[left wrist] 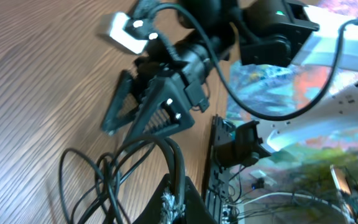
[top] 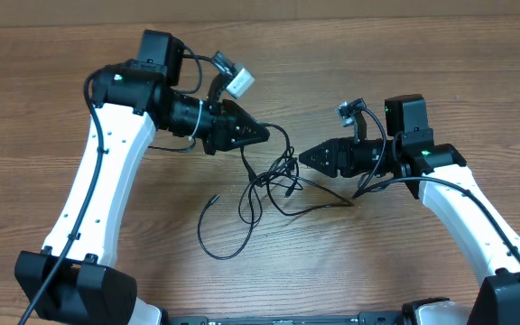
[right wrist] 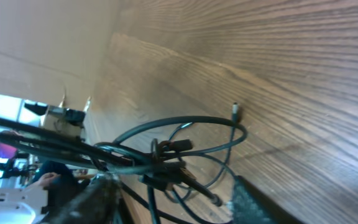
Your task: Untangle cables
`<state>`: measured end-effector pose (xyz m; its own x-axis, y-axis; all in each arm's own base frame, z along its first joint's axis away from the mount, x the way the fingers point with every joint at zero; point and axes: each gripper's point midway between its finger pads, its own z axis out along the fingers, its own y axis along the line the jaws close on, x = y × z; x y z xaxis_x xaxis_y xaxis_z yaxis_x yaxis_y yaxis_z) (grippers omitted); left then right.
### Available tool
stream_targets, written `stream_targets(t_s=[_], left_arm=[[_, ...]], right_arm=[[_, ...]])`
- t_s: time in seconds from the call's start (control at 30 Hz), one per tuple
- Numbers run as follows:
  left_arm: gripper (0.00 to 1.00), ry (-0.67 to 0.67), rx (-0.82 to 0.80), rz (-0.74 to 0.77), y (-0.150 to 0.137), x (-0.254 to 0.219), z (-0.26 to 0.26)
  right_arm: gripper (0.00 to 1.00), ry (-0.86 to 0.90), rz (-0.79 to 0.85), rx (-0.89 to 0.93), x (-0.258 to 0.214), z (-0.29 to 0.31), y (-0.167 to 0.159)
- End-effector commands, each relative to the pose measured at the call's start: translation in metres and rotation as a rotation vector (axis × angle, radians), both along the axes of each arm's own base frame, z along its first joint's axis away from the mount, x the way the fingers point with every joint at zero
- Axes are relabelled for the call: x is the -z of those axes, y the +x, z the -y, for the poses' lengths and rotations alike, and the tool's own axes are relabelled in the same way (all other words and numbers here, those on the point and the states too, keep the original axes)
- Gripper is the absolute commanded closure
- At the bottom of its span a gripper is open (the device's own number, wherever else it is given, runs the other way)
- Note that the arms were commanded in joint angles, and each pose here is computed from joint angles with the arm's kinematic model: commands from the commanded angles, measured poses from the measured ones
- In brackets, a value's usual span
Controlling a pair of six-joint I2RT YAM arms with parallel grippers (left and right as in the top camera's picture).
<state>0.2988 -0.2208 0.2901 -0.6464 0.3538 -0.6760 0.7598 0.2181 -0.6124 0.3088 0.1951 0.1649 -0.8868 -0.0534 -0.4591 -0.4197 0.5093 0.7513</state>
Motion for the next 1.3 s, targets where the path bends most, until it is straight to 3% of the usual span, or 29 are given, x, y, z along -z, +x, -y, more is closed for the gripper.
stream_targets(t_s=[0.0,0.1,0.3,0.53,0.63,0.73,0.77,0.8,0.87,0.97,1.1,1.27], left_arm=[[0.96,-0.11,0.098,0.121,-0.017,-0.028,0.013],[0.96,-0.144,0.136,0.149,-0.023,-0.033,0.02],[0.96,-0.153,0.165,0.191,-0.024,-0.035,0.028],[0.96,-0.161,0.168,0.197,-0.024,-0.036,0.029],[0.96,-0.203,0.181,0.189,-0.027,-0.043,0.031],[0.96,-0.255,0.198,0.182,-0.031,-0.051,0.033],[0.96,-0.254,0.2,0.184,-0.031,-0.051,0.034],[0.96,-0.248,0.199,0.186,-0.031,-0.05,0.034],[0.96,-0.216,0.189,0.188,-0.029,-0.045,0.033],[0.96,-0.096,0.136,0.162,-0.02,-0.027,0.029],[0.96,0.055,0.047,0.107,-0.008,-0.005,0.02],[0.96,0.041,0.048,0.092,-0.009,-0.007,0.022]], right_arm=[[0.33,0.055,-0.005,-0.054,-0.008,-0.006,-0.009],[0.35,0.073,-0.02,-0.082,-0.011,-0.013,-0.016],[0.58,0.099,-0.194,-0.046,-0.011,-0.029,-0.027],[0.68,0.092,-0.221,-0.09,-0.011,-0.046,-0.04],[0.84,0.064,-0.227,-0.062,-0.006,-0.047,-0.038],[0.93,0.015,-0.286,0.042,0.004,-0.041,-0.028],[0.93,0.0,-0.303,0.08,0.007,-0.038,-0.024],[0.86,-0.01,-0.316,0.108,0.009,-0.036,-0.022],[0.59,-0.011,-0.347,0.161,0.01,-0.035,-0.016],[0.42,0.028,-0.363,0.202,0.004,-0.037,-0.007],[0.32,0.112,-0.37,0.23,-0.014,-0.044,0.005],[0.32,0.237,-0.363,0.211,-0.043,-0.055,0.015]])
